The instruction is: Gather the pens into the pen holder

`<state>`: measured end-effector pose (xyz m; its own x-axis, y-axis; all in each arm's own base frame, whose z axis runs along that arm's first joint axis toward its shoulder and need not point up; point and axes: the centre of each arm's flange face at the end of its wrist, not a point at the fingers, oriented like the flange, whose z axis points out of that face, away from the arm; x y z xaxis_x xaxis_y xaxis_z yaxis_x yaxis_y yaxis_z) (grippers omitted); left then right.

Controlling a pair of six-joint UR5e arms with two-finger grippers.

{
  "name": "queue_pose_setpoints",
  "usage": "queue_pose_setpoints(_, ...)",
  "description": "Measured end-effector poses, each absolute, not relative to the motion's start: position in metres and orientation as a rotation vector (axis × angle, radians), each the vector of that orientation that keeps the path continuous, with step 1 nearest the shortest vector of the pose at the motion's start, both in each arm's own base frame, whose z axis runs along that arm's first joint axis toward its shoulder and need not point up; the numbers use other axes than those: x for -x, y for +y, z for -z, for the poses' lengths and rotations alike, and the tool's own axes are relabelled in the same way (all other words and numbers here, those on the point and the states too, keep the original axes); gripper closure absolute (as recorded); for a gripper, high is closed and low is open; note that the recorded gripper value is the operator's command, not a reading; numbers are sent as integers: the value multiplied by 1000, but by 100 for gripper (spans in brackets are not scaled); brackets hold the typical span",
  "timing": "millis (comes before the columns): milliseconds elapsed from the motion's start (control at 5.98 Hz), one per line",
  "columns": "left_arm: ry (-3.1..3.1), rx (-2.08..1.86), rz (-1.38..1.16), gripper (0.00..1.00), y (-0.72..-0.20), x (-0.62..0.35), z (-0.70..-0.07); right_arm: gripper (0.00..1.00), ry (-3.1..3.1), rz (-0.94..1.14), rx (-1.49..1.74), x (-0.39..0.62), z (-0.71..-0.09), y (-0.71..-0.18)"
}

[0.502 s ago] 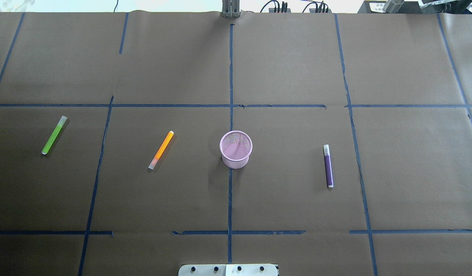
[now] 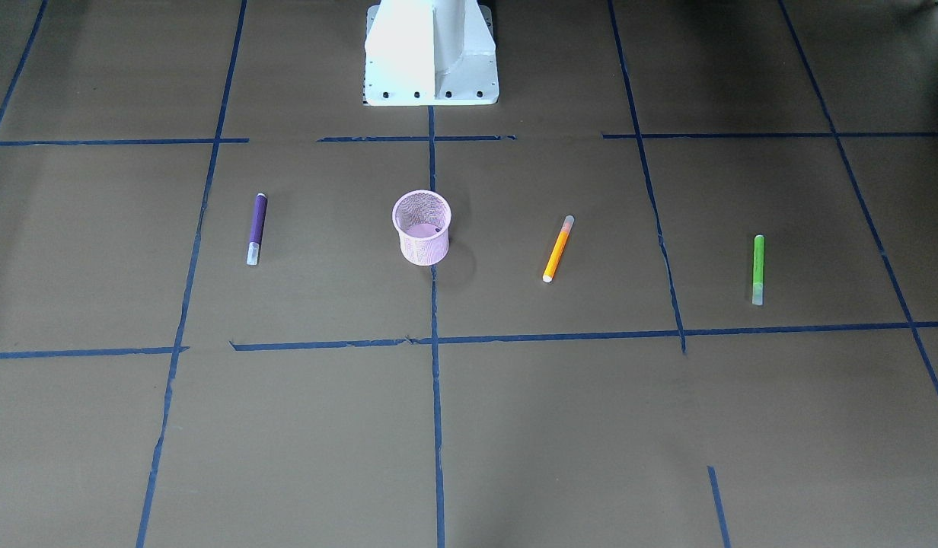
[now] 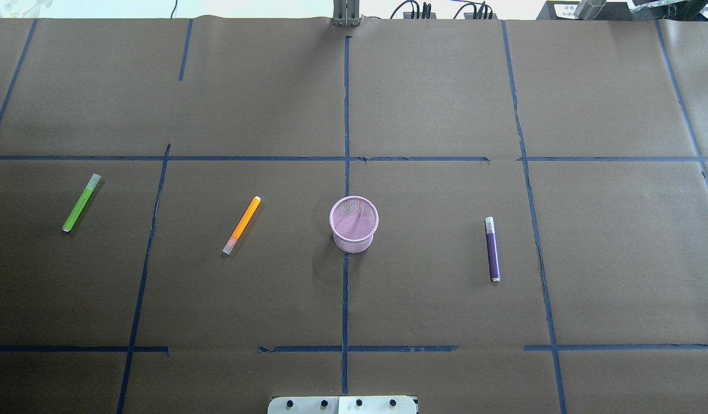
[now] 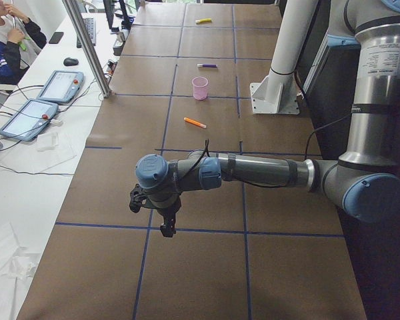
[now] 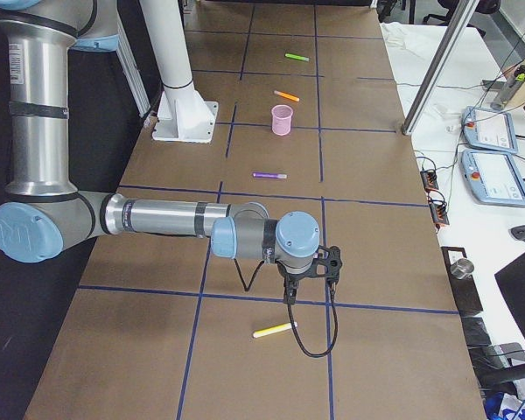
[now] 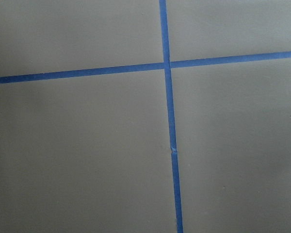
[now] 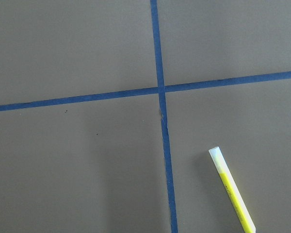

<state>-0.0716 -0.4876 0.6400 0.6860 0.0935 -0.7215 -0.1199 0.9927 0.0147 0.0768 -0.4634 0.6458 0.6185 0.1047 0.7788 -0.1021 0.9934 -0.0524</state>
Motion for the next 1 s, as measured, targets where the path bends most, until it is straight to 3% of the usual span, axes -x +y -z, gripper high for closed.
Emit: queue_pose_setpoints(1003, 806, 34, -120, 0, -488, 71, -640, 0, -888, -122, 6, -77, -648, -464)
